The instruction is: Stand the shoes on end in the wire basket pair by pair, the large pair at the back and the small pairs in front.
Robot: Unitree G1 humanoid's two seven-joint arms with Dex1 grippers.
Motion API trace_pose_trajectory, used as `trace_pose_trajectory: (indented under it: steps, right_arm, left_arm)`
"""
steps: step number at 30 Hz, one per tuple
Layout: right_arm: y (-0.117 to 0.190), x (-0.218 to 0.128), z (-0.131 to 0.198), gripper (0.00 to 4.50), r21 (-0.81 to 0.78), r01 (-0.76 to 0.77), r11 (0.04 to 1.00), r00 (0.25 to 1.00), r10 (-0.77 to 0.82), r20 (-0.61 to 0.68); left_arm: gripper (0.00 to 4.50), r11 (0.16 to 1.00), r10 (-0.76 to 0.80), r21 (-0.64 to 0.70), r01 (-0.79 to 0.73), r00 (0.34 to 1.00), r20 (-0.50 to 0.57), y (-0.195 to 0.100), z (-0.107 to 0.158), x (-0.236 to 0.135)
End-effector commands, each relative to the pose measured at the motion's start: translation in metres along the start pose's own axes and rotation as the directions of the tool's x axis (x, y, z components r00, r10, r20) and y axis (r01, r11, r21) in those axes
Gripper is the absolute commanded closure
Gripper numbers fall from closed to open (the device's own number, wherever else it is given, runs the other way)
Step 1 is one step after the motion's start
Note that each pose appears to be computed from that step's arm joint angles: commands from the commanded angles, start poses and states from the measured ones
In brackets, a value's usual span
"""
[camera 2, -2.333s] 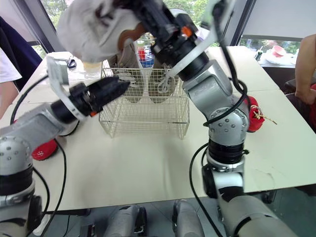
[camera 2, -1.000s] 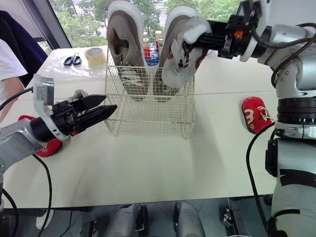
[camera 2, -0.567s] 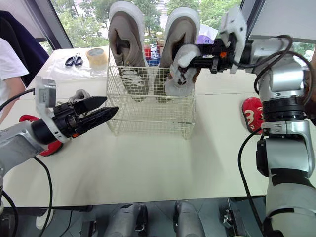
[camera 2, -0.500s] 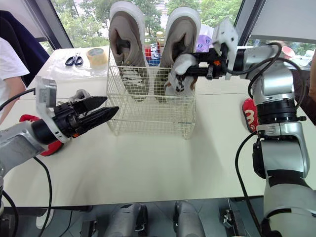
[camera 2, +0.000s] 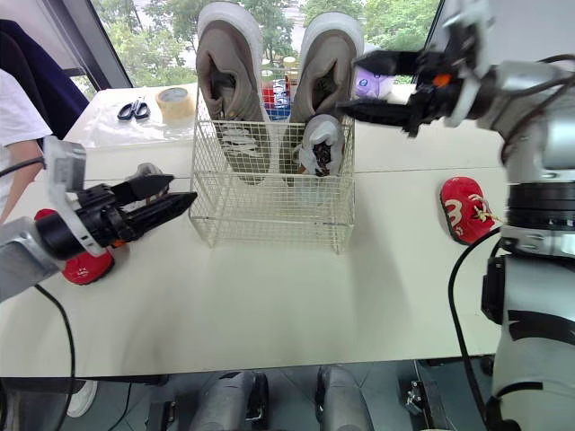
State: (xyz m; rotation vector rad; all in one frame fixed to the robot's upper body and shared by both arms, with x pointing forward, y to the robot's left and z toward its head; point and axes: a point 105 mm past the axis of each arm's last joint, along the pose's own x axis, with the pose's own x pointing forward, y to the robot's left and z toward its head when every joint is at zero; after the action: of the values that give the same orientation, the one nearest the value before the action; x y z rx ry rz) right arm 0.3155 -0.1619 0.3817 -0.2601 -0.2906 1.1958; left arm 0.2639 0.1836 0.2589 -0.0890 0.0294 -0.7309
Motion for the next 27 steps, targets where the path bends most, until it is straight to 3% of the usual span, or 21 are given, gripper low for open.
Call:
trace_pose_trajectory:
  steps: [1,4,8,14,21,25,27]
  right_arm:
    - [0.025,-0.004,0.044,0.03,-0.038,-0.038,0.999,0.994,0.042,0.098]
    - [0.058,0.015,0.026,0.03,0.000,-0.183,0.983,0.983,0.183,-0.003]
    - [0.108,0.039,-0.050,0.03,0.006,-0.373,0.928,0.881,0.356,-0.310]
    - [0.108,0.046,-0.083,0.03,-0.014,-0.356,0.935,0.875,0.328,-0.356]
    - [0.109,0.043,-0.083,0.03,-0.027,-0.316,0.948,0.890,0.286,-0.354]
    - [0.107,0.040,-0.083,0.03,-0.034,-0.264,0.964,0.903,0.234,-0.360]
    - [0.105,0.039,-0.083,0.03,-0.039,-0.241,0.970,0.908,0.211,-0.362]
  left_arm:
    - [0.20,0.979,0.198,0.032,-0.201,0.977,0.081,0.038,0.031,-0.015]
    - [0.20,0.903,0.415,0.082,-0.421,0.906,0.080,0.082,0.046,-0.026]
    - [0.20,0.802,0.590,0.190,-0.566,0.802,-0.098,0.138,0.033,-0.038]
    - [0.20,0.755,0.655,0.209,-0.622,0.701,-0.283,0.194,0.021,-0.034]
    - [0.20,0.829,0.556,0.209,-0.519,0.724,-0.408,0.208,0.003,-0.003]
    - [0.20,0.865,0.490,0.134,-0.484,0.758,-0.430,0.206,-0.013,0.017]
    - [0.20,0.866,0.486,0.148,-0.478,0.733,-0.476,0.207,-0.030,0.019]
